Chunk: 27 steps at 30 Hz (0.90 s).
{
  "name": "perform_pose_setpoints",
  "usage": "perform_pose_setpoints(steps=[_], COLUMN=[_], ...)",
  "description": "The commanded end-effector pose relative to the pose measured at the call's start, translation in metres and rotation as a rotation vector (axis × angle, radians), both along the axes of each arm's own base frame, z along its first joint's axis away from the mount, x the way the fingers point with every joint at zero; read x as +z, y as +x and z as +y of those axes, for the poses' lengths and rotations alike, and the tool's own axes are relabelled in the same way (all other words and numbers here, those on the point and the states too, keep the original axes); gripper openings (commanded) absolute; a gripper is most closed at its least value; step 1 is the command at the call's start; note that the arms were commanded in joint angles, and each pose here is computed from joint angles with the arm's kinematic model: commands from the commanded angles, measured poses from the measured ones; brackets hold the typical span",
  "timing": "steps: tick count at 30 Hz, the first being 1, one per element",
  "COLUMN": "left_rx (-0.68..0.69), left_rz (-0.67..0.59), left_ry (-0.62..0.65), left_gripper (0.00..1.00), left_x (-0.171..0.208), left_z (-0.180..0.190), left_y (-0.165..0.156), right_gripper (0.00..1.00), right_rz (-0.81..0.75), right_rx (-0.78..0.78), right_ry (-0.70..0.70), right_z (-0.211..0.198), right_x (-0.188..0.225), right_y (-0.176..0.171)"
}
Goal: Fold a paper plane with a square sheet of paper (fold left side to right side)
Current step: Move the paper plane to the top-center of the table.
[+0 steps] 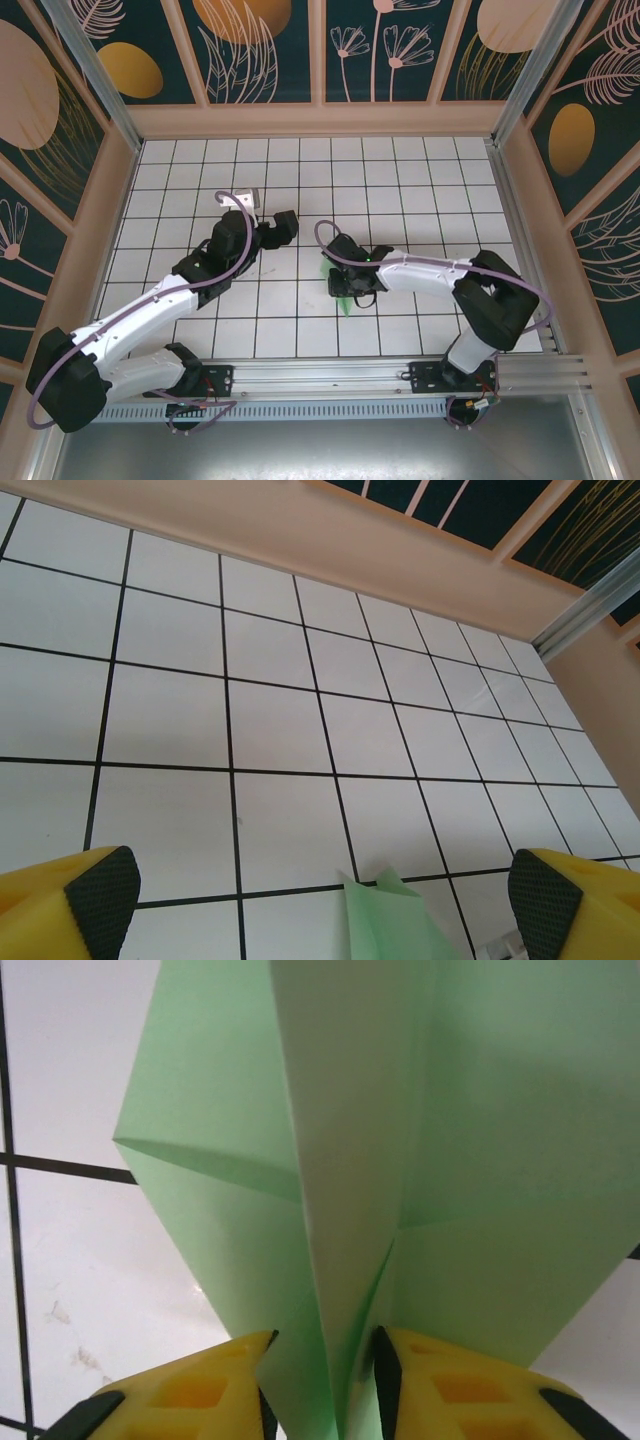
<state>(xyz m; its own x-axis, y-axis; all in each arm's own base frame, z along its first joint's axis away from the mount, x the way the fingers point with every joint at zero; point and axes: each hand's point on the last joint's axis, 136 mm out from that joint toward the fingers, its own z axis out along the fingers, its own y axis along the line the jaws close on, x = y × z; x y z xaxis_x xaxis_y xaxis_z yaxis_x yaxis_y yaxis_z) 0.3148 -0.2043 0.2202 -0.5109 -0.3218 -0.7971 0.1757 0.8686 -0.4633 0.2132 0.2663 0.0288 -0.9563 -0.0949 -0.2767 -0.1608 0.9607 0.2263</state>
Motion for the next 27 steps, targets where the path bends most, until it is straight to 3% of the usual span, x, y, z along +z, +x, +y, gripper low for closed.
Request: perform_pose_setpoints(steps=[1,5,11,19,27], left_rx=[0.010,0.013,0.023,-0.032,-0.237], left_rz=[-0.025,-0.022,-0.039,-0.120,-0.259], left_ry=[0.004,0.007,0.018,0.026,0.023], left_gripper=[0.97,0.97,0.98,0.99,0.98], left_x=[0.007,0.007,0.014,0.032,0.042], left_z=[0.005,0.006,0.012,0.012,-0.011], left_y=[-0.001,-0.001,-0.004,-0.012,-0.032], right_gripper=[0.31,0.24,0.05,0.01,0.00], right_rz=[-0.016,-0.034,-0.081,-0.165,-0.097], right_rx=[-0.005,-0.006,-0.042,-0.085,-0.108], right_ry=[-0.054,-0.089,-0.050,-0.050,-0.066], right_z=[-0.002,-0.002,-0.011,-0.027,-0.037], right_x=[-0.003,-0.007,0.011,0.051,0.033], right_y=[0.006,0.015,0.047,0.142,0.214])
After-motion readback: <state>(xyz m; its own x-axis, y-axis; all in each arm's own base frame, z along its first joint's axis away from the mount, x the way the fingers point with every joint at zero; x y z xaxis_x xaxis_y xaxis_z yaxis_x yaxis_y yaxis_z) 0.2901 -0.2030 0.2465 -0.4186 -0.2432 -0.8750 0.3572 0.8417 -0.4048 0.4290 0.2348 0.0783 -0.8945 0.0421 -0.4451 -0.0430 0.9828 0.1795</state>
